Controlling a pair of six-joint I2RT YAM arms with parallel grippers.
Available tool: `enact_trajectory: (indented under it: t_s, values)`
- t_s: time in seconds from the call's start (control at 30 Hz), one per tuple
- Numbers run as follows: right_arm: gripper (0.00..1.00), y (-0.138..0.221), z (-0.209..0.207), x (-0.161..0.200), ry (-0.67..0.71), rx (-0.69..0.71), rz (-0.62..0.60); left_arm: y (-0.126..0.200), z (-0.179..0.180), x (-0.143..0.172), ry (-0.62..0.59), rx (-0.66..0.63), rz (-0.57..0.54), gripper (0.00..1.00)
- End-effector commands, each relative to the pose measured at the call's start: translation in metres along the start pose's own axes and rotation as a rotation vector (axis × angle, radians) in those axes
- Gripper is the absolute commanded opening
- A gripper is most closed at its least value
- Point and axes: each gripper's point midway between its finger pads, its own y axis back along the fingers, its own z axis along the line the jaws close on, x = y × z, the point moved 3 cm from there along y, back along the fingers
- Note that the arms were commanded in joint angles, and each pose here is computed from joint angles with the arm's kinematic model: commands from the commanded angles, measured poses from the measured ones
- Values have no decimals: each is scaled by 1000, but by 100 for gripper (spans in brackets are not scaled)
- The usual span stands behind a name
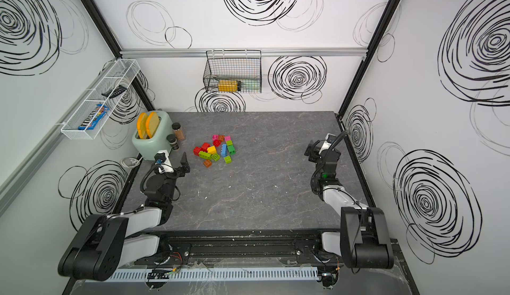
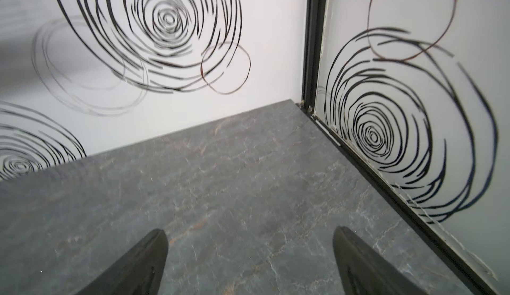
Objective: Assemble the number 4 with lego
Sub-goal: Move the lego brick at the center of the board.
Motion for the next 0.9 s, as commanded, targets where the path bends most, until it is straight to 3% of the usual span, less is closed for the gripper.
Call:
enact_trajectory:
  t_s: [0.0,0.07,0.13,0.27,0.33,0.43,0.6,0.87]
  values:
    - [97,6,5,4,-142,-2,145,3,19,-34,163,-251,-71,96]
    - [97,10,22,7,-188,-104,200,-3,4,-41,243,-239,-29,96]
    - [97,17,40,18,-259,-222,275,-12,-24,-41,299,-142,79,96]
    - [97,37,78,58,-345,-425,499,-14,-77,-19,297,17,316,96]
    - [97,54,114,81,-298,-623,626,-10,-99,0,246,63,445,96]
    - [97,70,154,115,-167,-677,783,-6,-121,33,172,127,646,96]
    - [97,79,204,133,-34,-725,783,-24,-123,74,119,135,820,96]
    - [97,62,228,119,-13,-709,740,-82,-105,85,101,78,878,99]
